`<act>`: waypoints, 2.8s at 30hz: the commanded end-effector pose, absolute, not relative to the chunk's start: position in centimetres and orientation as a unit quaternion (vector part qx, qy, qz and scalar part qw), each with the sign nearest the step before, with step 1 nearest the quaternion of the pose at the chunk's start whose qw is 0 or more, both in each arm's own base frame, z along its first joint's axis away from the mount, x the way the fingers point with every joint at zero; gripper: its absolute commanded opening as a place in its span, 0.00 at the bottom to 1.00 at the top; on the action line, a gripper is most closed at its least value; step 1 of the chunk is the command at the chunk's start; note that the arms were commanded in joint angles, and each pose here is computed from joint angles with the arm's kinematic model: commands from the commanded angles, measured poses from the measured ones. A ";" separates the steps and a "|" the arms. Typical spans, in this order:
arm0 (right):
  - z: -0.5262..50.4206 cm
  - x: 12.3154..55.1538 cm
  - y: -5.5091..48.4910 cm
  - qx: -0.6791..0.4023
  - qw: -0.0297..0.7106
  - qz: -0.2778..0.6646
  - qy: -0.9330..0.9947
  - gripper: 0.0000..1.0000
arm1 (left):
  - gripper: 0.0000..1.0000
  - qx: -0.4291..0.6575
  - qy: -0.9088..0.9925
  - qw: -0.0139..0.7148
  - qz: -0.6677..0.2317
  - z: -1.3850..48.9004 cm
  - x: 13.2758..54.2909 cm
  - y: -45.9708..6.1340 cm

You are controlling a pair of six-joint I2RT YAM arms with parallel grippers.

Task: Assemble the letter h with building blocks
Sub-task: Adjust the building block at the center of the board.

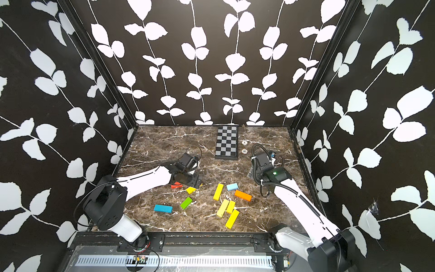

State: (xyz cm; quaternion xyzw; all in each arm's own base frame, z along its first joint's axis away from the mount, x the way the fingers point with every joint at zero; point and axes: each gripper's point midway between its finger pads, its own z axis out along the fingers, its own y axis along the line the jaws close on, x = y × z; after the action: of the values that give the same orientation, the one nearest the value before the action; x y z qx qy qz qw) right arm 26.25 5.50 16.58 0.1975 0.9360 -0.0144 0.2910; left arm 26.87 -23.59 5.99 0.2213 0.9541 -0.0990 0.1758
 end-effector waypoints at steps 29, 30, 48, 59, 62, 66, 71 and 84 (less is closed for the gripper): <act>15.8 24.5 7.5 0.172 0.231 0.028 0.957 0.45 | 0.53 0.186 0.975 0.118 -0.030 2.6 25.9 -22.4; 15.8 24.5 7.5 0.172 0.232 0.027 0.957 0.46 | 0.53 0.184 0.975 0.121 -0.032 2.9 26.0 -22.4; 15.0 23.9 7.5 0.162 0.223 0.027 0.961 0.28 | 0.00 0.153 0.974 0.136 -0.096 4.5 27.7 -25.9; 14.8 23.4 7.5 0.153 0.212 0.021 0.965 0.36 | 0.19 0.086 0.984 0.121 -0.101 1.9 29.1 -26.0; 14.9 23.5 7.5 0.150 0.213 0.021 0.965 0.42 | 0.47 0.080 0.986 0.127 -0.077 2.4 29.1 -24.8; 15.1 23.7 7.7 0.148 0.215 0.024 0.965 0.45 | 0.60 0.079 0.985 0.151 -0.040 3.9 29.5 -23.1; 15.2 23.8 8.0 0.142 0.214 0.025 0.966 0.46 | 0.64 0.078 0.983 0.167 0.019 5.3 30.0 -21.0; 14.9 23.7 8.5 0.133 0.211 0.030 0.968 0.47 | 0.73 0.079 0.977 0.192 0.048 7.6 30.9 -20.1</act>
State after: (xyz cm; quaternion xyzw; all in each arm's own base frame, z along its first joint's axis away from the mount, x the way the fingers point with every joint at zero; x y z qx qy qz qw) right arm 23.76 8.32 14.73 0.1359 0.9676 0.0303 0.2105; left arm 30.35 -21.06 5.32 0.0808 0.9817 0.0286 0.1700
